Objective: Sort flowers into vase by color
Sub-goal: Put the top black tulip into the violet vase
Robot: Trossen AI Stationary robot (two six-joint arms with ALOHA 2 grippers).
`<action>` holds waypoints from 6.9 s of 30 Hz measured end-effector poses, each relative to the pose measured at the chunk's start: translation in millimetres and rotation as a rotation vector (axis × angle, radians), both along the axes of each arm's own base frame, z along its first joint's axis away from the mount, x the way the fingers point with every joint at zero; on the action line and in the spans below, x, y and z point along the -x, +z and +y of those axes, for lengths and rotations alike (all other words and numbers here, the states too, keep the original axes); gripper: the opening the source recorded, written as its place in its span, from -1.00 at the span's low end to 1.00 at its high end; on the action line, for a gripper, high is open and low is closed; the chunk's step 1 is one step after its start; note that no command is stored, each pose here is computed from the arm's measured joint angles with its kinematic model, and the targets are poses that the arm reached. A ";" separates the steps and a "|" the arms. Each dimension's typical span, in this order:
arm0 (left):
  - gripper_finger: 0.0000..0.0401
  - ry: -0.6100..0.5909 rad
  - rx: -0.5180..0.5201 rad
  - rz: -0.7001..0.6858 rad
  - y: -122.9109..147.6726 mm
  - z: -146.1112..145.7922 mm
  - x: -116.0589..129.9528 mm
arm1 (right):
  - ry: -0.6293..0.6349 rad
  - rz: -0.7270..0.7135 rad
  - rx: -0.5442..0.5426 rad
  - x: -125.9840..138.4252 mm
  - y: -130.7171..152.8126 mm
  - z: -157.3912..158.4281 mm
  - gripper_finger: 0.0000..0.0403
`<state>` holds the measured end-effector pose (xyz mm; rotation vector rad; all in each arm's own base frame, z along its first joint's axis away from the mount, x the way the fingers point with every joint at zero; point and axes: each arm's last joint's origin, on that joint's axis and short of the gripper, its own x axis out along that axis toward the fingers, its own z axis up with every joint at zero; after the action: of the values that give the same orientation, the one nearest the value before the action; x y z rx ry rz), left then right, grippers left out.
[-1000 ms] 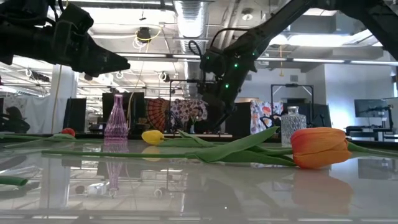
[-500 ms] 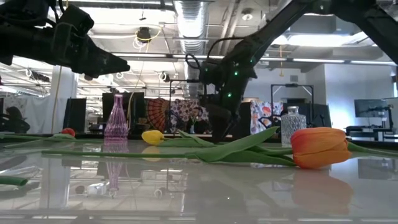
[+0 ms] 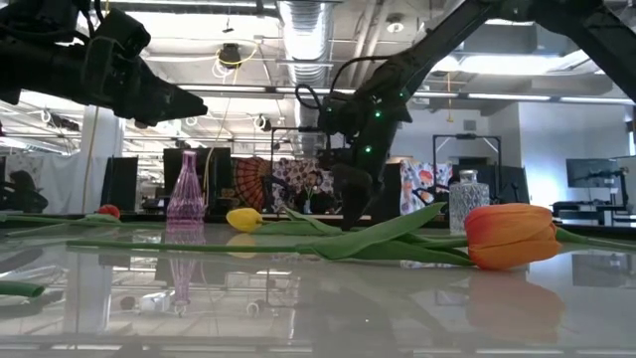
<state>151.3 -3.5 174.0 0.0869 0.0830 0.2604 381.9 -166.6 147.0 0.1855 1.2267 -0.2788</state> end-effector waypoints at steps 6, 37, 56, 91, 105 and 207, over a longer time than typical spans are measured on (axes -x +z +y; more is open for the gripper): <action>-0.11 -0.004 0.000 0.001 0.0 -0.1 -0.1 | -0.017 -0.190 0.013 7.2 60.1 3.9 -0.92; -0.11 -0.004 0.009 0.072 -7.1 -0.1 0.7 | 0.162 -0.827 -0.052 -19.8 136.5 26.4 -0.91; -0.11 0.032 0.011 0.016 -0.8 1.0 2.4 | 0.228 -1.782 0.071 -91.0 113.5 13.2 -0.91; -0.11 0.172 0.255 0.017 -7.4 4.6 11.1 | 0.144 -1.765 0.254 -172.5 75.5 -45.5 -0.92; -0.11 0.297 -0.111 -0.071 103.1 13.6 26.4 | 0.457 -2.055 -0.229 -108.8 124.2 -91.4 -0.92; -1.00 0.117 0.211 0.152 123.4 55.0 24.2 | 0.785 -1.733 -0.455 -127.8 138.1 -44.7 0.23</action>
<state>127.1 51.5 297.3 -0.1090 0.2662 0.3599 509.7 -211.2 285.1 0.2249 -0.4500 0.7648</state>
